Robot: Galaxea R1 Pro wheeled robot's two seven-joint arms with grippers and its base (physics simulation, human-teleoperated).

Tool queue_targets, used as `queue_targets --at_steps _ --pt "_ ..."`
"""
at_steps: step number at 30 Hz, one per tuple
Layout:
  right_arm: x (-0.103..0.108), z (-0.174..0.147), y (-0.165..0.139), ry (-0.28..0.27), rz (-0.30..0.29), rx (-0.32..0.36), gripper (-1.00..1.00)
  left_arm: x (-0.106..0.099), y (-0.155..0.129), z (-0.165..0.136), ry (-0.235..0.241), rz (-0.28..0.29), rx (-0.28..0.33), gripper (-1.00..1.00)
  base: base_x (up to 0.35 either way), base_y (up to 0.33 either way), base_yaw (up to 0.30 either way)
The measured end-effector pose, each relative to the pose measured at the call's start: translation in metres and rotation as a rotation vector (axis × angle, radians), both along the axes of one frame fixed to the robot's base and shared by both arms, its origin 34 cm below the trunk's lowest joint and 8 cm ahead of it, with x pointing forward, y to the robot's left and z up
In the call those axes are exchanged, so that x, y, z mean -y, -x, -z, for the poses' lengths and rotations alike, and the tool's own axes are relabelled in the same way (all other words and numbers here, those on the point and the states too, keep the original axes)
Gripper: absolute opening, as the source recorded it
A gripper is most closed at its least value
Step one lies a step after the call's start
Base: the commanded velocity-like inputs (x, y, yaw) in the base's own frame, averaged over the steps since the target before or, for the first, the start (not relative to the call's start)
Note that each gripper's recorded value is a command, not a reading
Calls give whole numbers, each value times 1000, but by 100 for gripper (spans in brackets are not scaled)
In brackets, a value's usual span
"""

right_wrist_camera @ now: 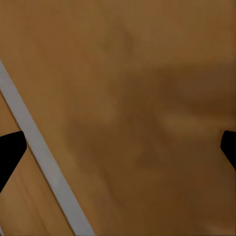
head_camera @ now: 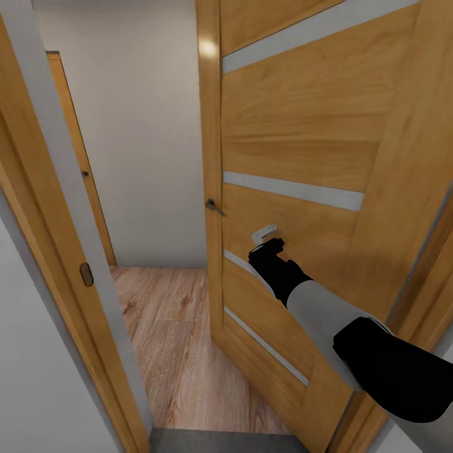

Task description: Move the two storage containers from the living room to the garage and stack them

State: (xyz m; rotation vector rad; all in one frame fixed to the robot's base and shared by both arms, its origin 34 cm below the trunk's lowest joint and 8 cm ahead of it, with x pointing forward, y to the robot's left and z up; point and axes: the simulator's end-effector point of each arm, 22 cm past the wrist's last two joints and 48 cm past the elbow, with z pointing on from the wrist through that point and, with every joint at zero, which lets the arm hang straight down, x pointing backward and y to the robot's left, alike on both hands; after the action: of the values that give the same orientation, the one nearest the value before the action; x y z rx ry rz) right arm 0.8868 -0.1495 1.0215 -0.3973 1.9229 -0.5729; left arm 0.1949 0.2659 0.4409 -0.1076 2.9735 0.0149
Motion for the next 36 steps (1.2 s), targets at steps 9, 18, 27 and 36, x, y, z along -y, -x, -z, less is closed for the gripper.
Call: queue_targets --at_steps 9,18,27,36 --pt "-6 -5 0 -13 -16 3 100 0 0 0 0 -8 0 100 0 0 0" --pt "-29 -3 0 -64 -104 -21 100 1 0 0 1 0 -1 100 99 0 0" --pt "-45 -10 0 -106 -148 -16 100 -1 1 0 -1 -2 -2 100 251 0 0" --pt "-32 -19 1 -53 -91 3 100 0 0 0 0 3 -1 100 263 0 0"
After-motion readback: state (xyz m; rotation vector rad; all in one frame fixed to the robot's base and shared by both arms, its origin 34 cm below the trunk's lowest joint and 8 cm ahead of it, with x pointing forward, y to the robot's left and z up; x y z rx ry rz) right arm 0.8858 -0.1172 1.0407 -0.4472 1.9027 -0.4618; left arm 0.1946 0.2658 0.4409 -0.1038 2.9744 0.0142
